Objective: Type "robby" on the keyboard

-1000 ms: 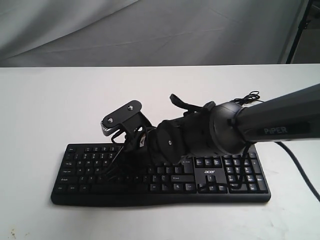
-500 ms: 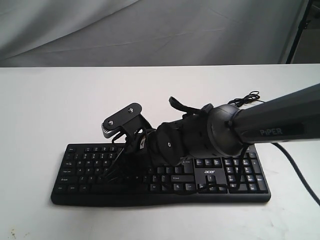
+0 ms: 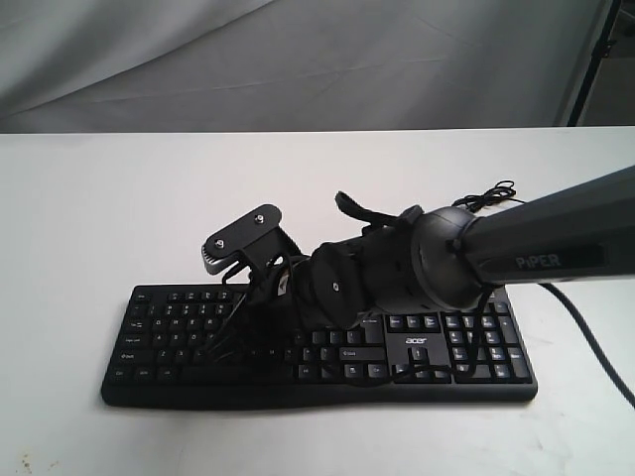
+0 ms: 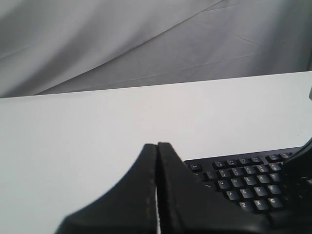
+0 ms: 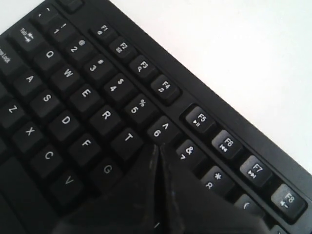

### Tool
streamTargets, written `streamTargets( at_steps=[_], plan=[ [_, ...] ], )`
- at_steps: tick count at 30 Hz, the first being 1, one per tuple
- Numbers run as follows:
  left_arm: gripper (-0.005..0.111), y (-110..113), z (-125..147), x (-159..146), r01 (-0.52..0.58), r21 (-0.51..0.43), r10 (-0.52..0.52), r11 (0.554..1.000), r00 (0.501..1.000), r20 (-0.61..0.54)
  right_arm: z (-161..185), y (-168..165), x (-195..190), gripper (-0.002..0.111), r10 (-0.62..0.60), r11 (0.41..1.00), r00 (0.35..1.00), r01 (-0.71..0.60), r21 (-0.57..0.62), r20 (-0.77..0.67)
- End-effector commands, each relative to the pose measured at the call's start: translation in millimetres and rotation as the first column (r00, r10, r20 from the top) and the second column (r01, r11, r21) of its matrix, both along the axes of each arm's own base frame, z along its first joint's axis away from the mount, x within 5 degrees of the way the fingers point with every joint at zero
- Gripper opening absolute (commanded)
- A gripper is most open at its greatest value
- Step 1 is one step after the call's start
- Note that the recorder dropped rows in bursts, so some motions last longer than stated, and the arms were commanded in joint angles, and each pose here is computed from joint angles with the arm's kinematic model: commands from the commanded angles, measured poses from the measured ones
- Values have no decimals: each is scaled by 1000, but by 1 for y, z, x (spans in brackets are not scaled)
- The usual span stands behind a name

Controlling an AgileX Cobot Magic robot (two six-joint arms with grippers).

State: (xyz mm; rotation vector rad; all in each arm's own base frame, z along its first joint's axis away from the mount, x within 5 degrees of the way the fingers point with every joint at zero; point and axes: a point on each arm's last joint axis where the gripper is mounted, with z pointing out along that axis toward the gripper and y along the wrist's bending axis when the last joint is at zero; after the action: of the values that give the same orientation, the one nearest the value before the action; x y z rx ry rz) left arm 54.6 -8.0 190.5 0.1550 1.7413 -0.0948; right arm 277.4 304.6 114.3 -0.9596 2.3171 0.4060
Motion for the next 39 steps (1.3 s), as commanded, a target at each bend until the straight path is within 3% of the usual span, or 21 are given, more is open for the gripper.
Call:
streamTargets(
  at_steps=[1, 15, 27, 31, 39],
  plan=[
    [0, 0, -1, 0, 6, 1, -6, 1000, 1000, 7, -4, -1, -2, 0, 19, 1000, 1000, -19, -24, -12],
    [0, 0, -1, 0, 6, 1, -6, 1000, 1000, 7, 5, 0, -1, 0, 32, 999, 999, -31, -11, 29],
    [0, 0, -1, 0, 6, 1, -6, 1000, 1000, 7, 54, -11, -8, 0, 35, 998, 992, -42, 56, 121],
    [0, 0, -1, 0, 6, 1, -6, 1000, 1000, 7, 80, -47, -28, 0, -19, 993, 979, -5, 116, 204],
    [0, 0, -1, 0, 6, 1, -6, 1000, 1000, 7, 128, -152, -102, 0, -134, 970, 937, 57, 238, 323]
  ],
)
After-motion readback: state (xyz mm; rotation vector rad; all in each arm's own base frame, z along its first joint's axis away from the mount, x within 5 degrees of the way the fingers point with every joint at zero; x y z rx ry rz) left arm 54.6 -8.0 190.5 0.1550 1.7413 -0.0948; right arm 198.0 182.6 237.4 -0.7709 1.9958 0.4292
